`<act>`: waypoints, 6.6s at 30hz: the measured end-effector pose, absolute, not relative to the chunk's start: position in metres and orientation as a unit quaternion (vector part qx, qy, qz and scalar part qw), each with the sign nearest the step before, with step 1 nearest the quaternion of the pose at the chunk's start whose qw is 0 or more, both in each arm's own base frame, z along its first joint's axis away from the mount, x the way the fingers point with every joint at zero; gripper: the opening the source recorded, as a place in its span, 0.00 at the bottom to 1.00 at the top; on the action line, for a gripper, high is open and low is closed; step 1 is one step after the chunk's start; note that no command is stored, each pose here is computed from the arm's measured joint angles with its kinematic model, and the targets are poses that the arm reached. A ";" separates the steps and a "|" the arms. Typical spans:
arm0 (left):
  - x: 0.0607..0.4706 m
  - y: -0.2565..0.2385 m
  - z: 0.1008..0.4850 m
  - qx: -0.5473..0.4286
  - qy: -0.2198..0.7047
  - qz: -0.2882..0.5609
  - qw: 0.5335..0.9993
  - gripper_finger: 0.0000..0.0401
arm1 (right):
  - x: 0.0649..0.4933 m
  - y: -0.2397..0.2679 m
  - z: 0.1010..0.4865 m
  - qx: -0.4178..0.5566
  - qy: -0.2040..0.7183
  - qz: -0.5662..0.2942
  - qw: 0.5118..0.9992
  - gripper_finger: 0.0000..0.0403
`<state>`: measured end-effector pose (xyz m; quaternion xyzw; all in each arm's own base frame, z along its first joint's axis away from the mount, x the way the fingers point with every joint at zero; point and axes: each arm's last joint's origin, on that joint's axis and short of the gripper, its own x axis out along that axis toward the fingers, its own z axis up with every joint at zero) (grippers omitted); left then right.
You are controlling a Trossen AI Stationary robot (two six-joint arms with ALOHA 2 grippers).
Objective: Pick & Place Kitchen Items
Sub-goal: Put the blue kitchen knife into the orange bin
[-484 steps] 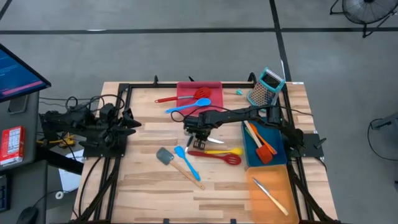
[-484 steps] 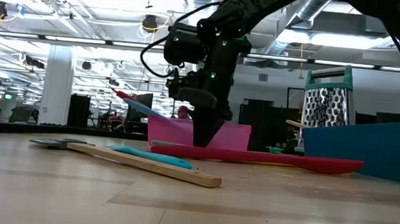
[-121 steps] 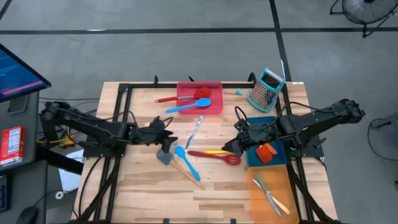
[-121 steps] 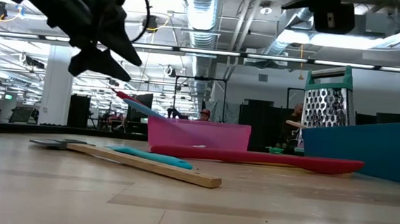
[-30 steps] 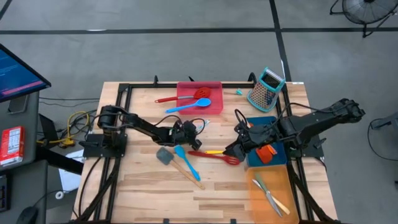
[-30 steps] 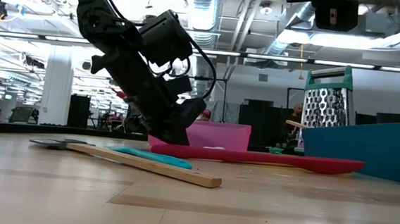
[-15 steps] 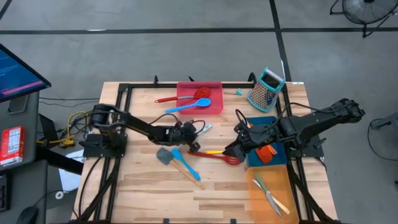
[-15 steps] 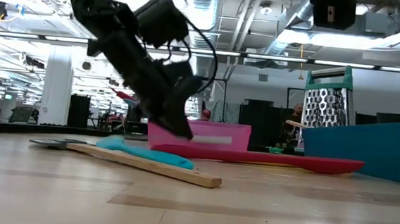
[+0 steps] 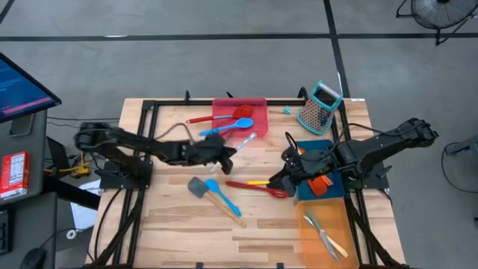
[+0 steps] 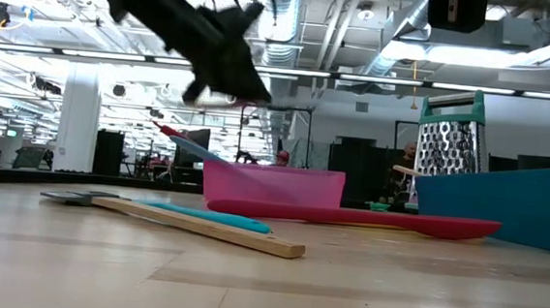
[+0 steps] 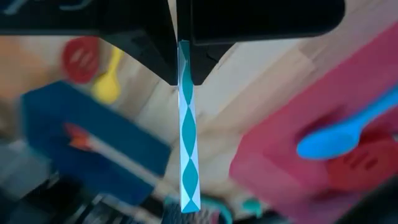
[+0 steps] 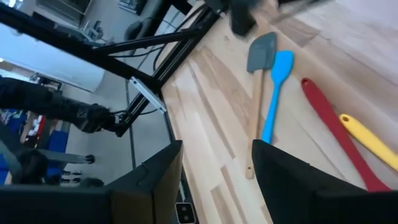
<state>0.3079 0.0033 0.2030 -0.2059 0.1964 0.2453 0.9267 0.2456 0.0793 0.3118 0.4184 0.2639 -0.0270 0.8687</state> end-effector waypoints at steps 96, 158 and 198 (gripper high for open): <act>0.255 0.012 0.303 -0.302 -0.080 0.048 0.949 0.01 | 0.337 -0.031 0.337 0.249 0.000 0.003 0.969 0.04; 0.254 0.010 0.303 -0.324 -0.067 0.008 0.944 0.33 | 0.319 -0.036 0.354 0.241 -0.020 -0.028 0.970 0.04; 0.187 0.010 0.338 -0.299 -0.079 0.034 0.950 0.36 | 0.171 0.039 0.343 0.439 0.401 -0.093 0.799 0.06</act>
